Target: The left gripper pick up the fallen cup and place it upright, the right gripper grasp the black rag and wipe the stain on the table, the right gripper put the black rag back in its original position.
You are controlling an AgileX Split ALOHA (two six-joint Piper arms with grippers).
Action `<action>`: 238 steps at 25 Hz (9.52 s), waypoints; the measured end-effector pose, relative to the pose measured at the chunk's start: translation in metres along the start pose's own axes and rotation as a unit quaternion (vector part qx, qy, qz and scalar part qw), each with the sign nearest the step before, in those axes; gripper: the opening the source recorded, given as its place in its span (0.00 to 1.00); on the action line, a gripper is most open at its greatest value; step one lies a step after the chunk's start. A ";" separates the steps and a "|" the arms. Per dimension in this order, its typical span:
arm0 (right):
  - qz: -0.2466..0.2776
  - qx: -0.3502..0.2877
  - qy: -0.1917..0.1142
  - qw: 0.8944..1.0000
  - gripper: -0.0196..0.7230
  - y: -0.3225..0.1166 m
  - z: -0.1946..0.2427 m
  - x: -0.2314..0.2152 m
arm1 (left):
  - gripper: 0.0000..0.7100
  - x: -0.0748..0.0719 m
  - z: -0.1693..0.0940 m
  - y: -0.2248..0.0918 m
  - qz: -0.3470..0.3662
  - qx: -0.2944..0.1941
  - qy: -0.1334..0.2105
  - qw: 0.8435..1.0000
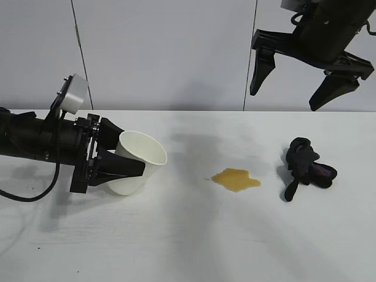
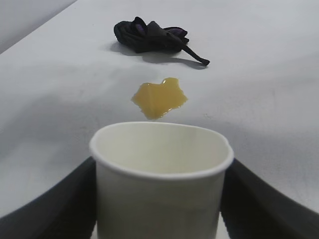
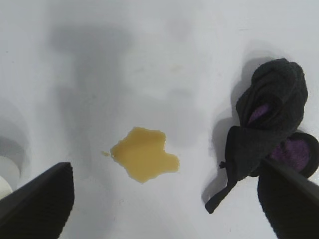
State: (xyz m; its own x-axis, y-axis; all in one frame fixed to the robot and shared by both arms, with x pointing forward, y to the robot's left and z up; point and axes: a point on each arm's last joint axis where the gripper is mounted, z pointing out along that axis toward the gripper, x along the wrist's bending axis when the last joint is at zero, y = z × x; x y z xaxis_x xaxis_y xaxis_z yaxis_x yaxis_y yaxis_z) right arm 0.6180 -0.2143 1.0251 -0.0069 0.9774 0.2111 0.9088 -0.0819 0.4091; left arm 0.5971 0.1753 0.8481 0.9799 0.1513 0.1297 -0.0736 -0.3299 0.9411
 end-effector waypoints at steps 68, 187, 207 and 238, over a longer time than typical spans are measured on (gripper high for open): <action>0.033 0.047 -0.095 0.994 0.92 -0.025 0.040 -0.067 | 0.98 0.050 -0.039 0.162 -0.461 0.275 0.226 0.813; -0.068 0.131 -0.048 0.988 0.18 -0.063 0.125 0.035 | 0.98 0.048 -0.040 0.160 -0.486 0.281 0.230 0.795; -0.009 0.122 -0.071 0.990 0.18 -0.043 0.122 -0.018 | 0.98 0.048 -0.040 0.160 -0.485 0.281 0.230 0.795; 0.041 0.024 -0.018 0.999 0.92 -0.011 -0.011 -0.031 | 0.98 0.047 -0.040 0.160 -0.487 0.285 0.226 0.794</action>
State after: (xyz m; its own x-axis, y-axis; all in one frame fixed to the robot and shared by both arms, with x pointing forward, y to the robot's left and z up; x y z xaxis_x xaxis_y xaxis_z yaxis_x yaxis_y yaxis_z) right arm 0.6039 -0.2459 1.0242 0.0830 0.9740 0.2106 0.9245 -0.1542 0.3485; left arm 0.6243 0.1667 1.0174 0.3440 0.8700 -0.3532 0.9007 -0.1994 0.3860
